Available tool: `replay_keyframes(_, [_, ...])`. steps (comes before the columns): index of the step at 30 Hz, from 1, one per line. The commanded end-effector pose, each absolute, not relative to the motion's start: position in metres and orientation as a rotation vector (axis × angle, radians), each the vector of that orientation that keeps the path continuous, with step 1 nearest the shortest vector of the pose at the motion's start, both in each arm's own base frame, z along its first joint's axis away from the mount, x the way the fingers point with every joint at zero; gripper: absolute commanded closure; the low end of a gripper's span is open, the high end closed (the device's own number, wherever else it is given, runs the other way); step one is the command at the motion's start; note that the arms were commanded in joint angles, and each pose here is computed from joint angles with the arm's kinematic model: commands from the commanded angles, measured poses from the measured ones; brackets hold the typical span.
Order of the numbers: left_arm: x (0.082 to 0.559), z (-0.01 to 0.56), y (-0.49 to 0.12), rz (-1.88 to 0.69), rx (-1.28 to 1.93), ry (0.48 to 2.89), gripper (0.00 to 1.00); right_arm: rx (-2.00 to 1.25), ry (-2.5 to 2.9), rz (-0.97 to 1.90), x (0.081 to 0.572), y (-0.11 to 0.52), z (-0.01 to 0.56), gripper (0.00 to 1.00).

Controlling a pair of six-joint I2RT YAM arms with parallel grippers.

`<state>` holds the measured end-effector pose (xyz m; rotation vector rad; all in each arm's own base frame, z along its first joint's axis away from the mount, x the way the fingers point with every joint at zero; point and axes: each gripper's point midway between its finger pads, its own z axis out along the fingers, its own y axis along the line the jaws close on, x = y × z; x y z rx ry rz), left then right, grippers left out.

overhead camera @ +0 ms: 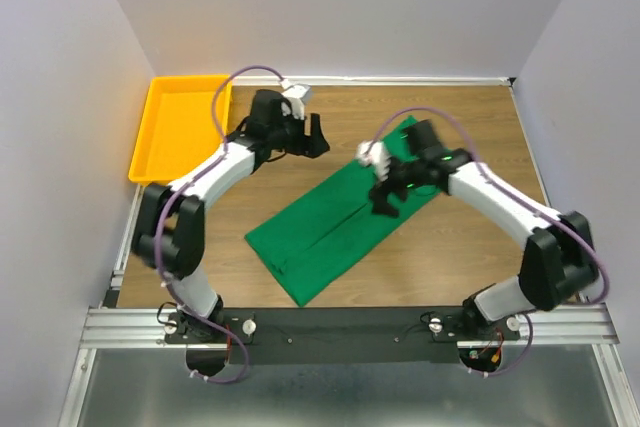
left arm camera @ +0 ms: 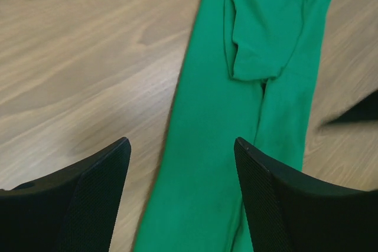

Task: Fold and stack the t-shirts

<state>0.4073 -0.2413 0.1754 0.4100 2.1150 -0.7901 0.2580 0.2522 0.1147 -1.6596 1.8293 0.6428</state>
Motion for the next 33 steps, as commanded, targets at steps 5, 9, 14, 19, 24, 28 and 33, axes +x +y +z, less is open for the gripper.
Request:
replay_keyframes(5, [0.447,0.122,-0.319,-0.867,0.574,2.209,0.24,-0.536,2.337,0.515,0.317,0.057,0.116,0.01])
replay_keyframes(9, [0.455,0.085,-0.344,-0.859,0.62,2.298,0.25,-0.058,2.375,0.519,0.317,-0.004,0.108,0.05])
replay_keyframes(14, [0.454,0.05,-0.361,-0.856,0.649,2.384,0.32,0.108,2.357,0.528,0.318,-0.021,0.109,0.08])
replay_keyframes(19, [0.458,0.038,-0.371,-0.835,0.659,2.416,0.39,0.139,2.372,0.572,0.321,-0.019,0.103,0.09])
replay_keyframes(24, [0.447,0.024,-0.383,-0.88,0.712,2.45,0.68,0.152,2.381,0.608,0.323,-0.016,0.1,0.09])
replay_keyframes(28, [0.454,0.032,-0.383,-0.883,0.68,2.432,1.0,0.152,2.395,0.629,0.322,-0.014,0.094,0.09])
replay_keyframes(33, [0.491,0.047,-0.336,-0.74,0.366,2.471,1.0,0.18,2.429,0.698,0.325,-0.011,0.081,0.11])
